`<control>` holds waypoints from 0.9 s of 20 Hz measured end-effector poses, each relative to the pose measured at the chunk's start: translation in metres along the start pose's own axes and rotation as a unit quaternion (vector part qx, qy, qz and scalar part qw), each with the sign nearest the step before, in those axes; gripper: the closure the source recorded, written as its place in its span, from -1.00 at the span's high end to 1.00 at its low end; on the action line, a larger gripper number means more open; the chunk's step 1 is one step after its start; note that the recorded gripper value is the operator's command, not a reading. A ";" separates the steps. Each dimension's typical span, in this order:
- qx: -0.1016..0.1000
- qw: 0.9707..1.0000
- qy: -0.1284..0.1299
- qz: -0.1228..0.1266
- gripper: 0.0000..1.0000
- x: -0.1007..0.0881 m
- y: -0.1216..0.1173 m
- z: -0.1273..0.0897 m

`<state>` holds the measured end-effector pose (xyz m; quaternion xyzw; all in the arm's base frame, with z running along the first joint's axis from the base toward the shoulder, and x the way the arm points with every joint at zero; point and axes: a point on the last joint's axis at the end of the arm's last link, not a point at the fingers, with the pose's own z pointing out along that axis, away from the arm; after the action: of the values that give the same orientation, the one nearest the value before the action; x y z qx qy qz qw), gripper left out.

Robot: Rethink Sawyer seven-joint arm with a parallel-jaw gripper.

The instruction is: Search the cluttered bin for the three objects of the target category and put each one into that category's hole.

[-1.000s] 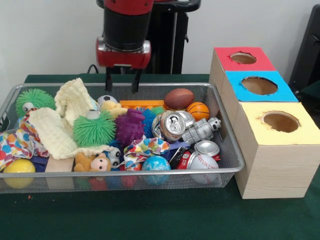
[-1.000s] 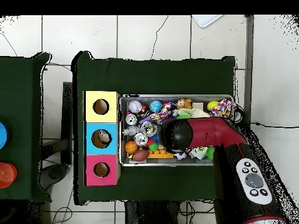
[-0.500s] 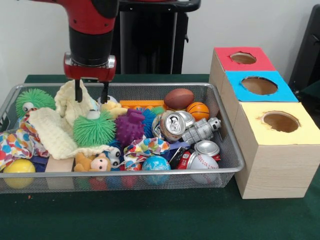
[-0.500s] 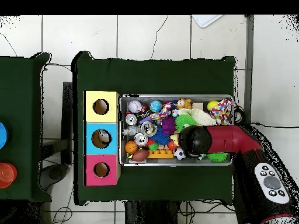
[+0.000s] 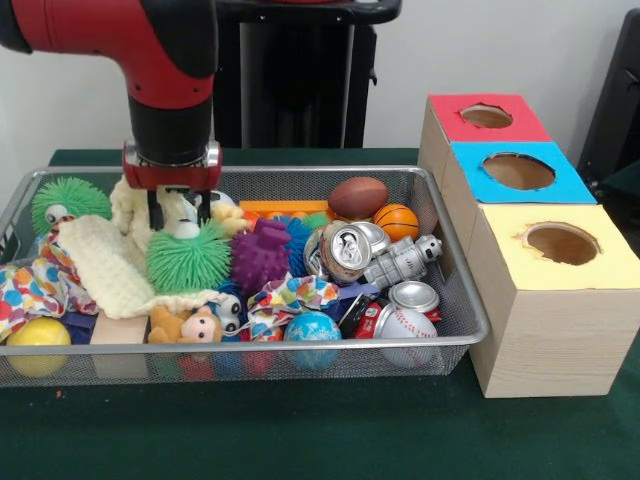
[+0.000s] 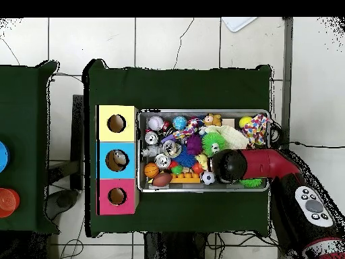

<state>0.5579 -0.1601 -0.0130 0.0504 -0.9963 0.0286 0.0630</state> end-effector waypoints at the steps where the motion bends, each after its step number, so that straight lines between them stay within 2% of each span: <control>1: -0.003 1.000 -0.001 -0.001 1.00 0.000 0.001 0.004; 5: -0.015 1.000 -0.014 -0.001 1.00 -0.003 0.001 0.024; 14: -0.015 1.000 -0.019 -0.001 1.00 -0.007 -0.002 0.024; 15: -0.011 1.000 -0.021 -0.006 -1.00 -0.008 -0.002 0.024; 18: -0.008 1.000 -0.022 -0.009 -1.00 -0.009 -0.002 0.024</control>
<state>0.5640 -0.1629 -0.0376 0.0597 -0.9971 0.0192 0.0421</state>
